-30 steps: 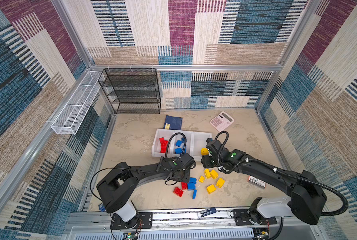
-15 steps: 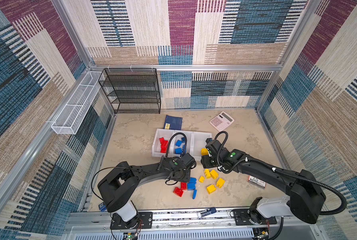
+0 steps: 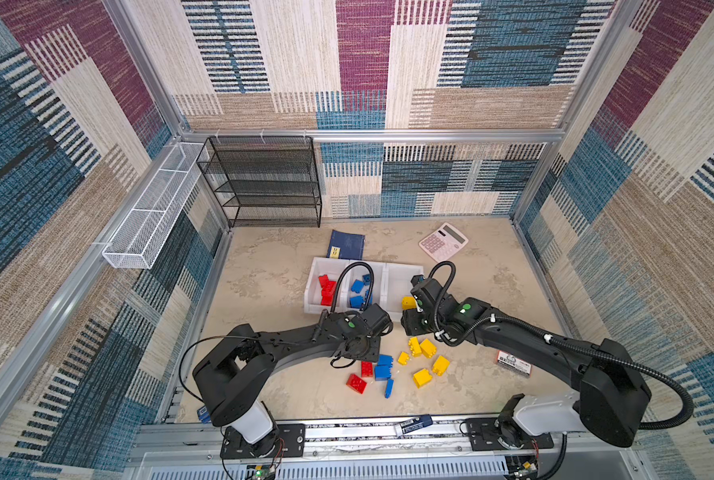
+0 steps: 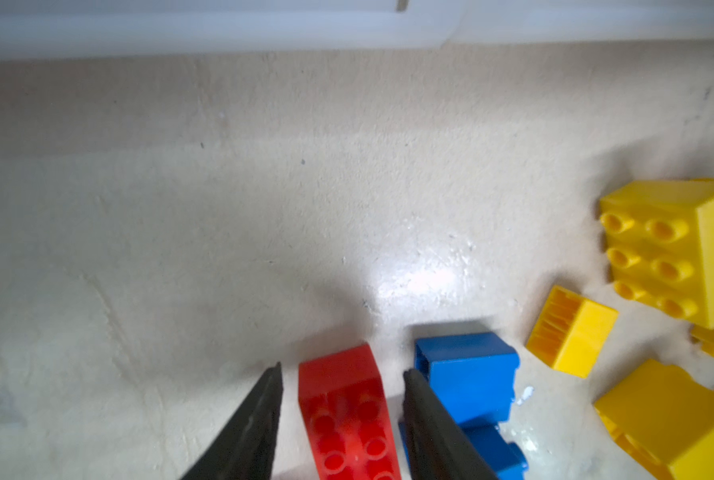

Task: Sort the legos into containers by color
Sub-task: 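Grasp a red brick with the left gripper while the right grasps a tall yellow brick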

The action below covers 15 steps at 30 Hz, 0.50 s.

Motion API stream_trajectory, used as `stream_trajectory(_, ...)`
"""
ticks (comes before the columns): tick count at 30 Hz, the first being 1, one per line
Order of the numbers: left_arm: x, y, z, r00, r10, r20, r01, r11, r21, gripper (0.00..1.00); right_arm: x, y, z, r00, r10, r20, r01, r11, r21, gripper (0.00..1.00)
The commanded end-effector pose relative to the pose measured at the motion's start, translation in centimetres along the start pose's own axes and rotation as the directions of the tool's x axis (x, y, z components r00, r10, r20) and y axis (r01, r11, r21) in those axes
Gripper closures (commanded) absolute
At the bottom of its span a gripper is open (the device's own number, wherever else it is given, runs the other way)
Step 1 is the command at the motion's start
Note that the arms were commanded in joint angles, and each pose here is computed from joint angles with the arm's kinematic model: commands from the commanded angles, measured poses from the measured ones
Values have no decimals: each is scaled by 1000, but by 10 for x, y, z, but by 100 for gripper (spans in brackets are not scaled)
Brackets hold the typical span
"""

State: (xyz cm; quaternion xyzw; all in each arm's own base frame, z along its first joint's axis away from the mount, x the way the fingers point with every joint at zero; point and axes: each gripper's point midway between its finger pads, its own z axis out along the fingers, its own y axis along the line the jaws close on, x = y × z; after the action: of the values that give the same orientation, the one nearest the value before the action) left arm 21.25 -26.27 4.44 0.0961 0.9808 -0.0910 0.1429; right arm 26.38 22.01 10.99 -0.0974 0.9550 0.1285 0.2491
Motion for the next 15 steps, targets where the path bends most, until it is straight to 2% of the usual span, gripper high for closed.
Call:
stream_trajectory(1, 7, 10, -4, 1000, -20, -5, 20, 999, -31, 46, -2, 1, -1, 1000, 12, 20, -12, 1000, -12, 38)
stream_trajectory(5, 17, 13, -3, 999, -42, -25, 42, 999, -29, 46, 1, 1, 0, 1000, 17, 15, -16, 1000, -20, 38)
stream_trajectory(15, 19, -1, 9, 998, -6, -68, 5, 1000, -4, 57, 5, -2, -2, 1000, 19, 19, -18, 1000, -17, 38)
